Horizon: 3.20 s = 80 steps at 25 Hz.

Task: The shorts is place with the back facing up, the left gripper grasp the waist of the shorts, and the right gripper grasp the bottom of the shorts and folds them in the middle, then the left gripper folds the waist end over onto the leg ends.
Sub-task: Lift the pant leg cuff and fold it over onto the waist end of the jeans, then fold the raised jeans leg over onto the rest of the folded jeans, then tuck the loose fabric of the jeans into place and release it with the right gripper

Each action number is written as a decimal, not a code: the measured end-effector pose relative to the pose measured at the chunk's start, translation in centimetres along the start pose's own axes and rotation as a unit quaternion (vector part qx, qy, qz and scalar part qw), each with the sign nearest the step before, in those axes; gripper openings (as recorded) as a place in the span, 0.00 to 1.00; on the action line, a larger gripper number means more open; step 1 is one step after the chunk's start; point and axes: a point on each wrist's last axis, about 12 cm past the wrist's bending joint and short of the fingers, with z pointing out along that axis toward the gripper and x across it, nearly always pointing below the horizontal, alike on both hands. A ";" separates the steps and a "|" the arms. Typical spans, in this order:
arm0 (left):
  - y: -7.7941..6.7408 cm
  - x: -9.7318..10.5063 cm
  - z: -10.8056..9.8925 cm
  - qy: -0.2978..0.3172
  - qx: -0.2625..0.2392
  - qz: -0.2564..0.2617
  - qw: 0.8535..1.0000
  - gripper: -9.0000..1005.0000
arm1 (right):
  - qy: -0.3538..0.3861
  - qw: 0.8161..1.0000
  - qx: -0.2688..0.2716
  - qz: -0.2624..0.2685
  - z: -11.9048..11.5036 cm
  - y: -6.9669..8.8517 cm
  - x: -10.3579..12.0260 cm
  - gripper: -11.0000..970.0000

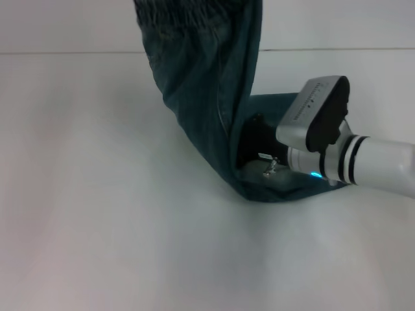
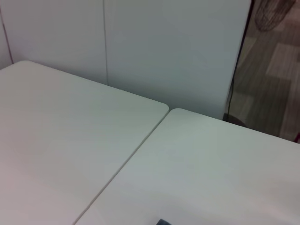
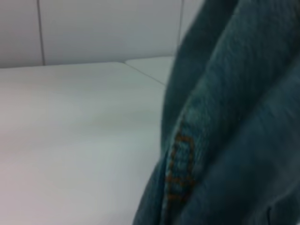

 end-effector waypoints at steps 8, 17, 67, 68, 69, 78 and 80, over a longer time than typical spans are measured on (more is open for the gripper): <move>-1.1 0.5 3.1 0.035 -0.004 0.018 0.999 0.12 | -0.023 0.999 0.034 0.027 -3.5 -1.6 2.4 0.01; -5.6 0.1 8.1 0.071 0.019 0.102 0.992 0.16 | -0.104 0.986 0.096 0.092 -16.0 -1.6 8.1 0.01; -5.1 5.3 8.2 -0.080 -0.012 0.059 0.995 0.93 | -0.164 0.978 0.074 0.110 -22.7 0.7 9.2 0.01; -4.6 6.7 7.4 -0.102 -0.006 0.040 0.994 0.93 | -0.164 0.978 0.074 0.109 -22.7 0.5 9.1 0.01; -4.2 7.9 6.8 -0.120 -0.003 0.025 0.992 0.93 | -0.165 0.978 0.074 0.109 -22.7 0.4 9.0 0.01; -2.1 19.5 3.0 -0.216 0.008 -0.106 0.971 0.93 | -0.143 0.982 0.071 0.099 -21.1 -4.2 4.6 0.02; -2.2 21.9 2.0 -0.234 0.000 -0.113 0.966 0.93 | -0.122 0.987 0.062 0.088 -21.1 -5.6 2.9 0.04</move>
